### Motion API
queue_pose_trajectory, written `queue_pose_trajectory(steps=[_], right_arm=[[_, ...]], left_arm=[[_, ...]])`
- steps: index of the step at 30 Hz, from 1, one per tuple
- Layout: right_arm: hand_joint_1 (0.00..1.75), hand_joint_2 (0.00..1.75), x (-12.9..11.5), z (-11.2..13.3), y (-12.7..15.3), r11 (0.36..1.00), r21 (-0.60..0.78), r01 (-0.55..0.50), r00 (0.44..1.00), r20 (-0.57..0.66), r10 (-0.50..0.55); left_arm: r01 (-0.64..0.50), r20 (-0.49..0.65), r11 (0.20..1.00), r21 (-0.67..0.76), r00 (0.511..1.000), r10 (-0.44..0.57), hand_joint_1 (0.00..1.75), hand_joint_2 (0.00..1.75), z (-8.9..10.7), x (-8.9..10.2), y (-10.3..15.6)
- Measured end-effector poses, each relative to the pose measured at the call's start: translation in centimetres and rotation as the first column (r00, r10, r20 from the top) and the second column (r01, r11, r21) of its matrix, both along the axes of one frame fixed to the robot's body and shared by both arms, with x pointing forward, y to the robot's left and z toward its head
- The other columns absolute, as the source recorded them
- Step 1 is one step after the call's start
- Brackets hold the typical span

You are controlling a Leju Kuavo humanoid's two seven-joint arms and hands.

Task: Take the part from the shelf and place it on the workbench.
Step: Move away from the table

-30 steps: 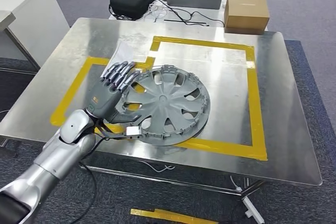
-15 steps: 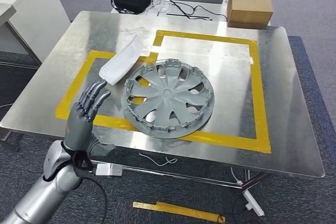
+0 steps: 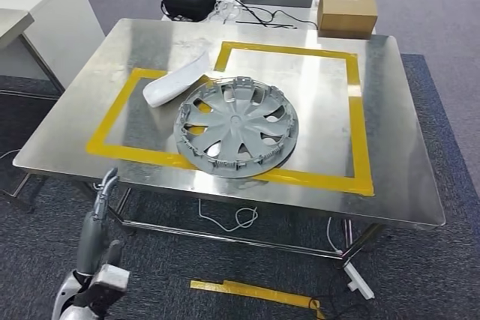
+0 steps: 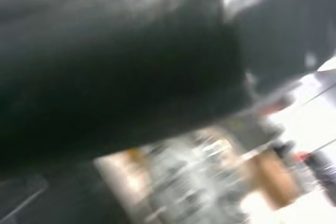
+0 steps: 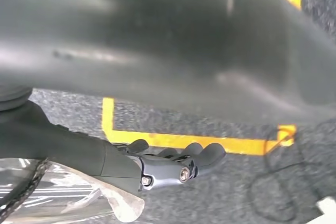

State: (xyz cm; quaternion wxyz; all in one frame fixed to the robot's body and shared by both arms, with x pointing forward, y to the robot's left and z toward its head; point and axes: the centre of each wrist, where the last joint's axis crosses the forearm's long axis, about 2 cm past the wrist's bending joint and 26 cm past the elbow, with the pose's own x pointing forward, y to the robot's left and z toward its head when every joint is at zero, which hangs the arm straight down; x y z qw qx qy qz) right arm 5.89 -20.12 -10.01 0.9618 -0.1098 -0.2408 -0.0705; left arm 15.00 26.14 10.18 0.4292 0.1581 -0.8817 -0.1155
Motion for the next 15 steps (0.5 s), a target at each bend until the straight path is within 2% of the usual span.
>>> queue_pose_trajectory(steps=[3, 6, 8, 10, 12, 15], right_arm=[[0.00, 0.00, -0.1, 0.0, 0.1, 1.000, 0.004, 0.010, 1.000, -0.005, -0.010], [0.00, 0.00, -0.2, 0.0, 0.0, 1.000, 0.007, 0.013, 1.000, -0.011, -0.013], [0.00, 0.00, -0.1, 0.0, 0.1, 1.000, 0.016, 0.011, 1.000, -0.019, -0.010], [0.00, 0.00, 0.1, 0.0, 0.1, 0.999, 0.035, 0.006, 1.000, -0.031, -0.005], [0.00, 0.00, 0.2, 0.0, 0.2, 0.999, 0.048, 0.004, 0.999, -0.039, -0.002], [0.00, 0.00, 0.2, 0.0, 0.2, 0.999, 0.052, 0.004, 0.999, -0.042, -0.002]], left_arm=[[-0.031, -0.209, 0.996, 0.080, 0.977, 0.047, 0.00, 0.00, -5.2, -0.9, 1.4], [-0.076, -0.356, 0.986, 0.150, 0.926, 0.125, 0.00, 0.00, -9.0, -2.0, 2.9], [-0.096, -0.455, 0.967, 0.236, 0.869, 0.197, 0.00, 0.00, -11.9, -2.5, 4.0], [-0.115, -0.563, 0.946, 0.304, 0.779, 0.276, 0.00, 0.00, -14.7, -3.1, 5.3], [-0.133, -0.628, 0.937, 0.324, 0.710, 0.318, 0.00, 0.00, -16.1, -3.3, 5.8], [-0.138, -0.654, 0.936, 0.324, 0.682, 0.327, 0.00, 0.00, -16.6, -3.4, 5.9]])
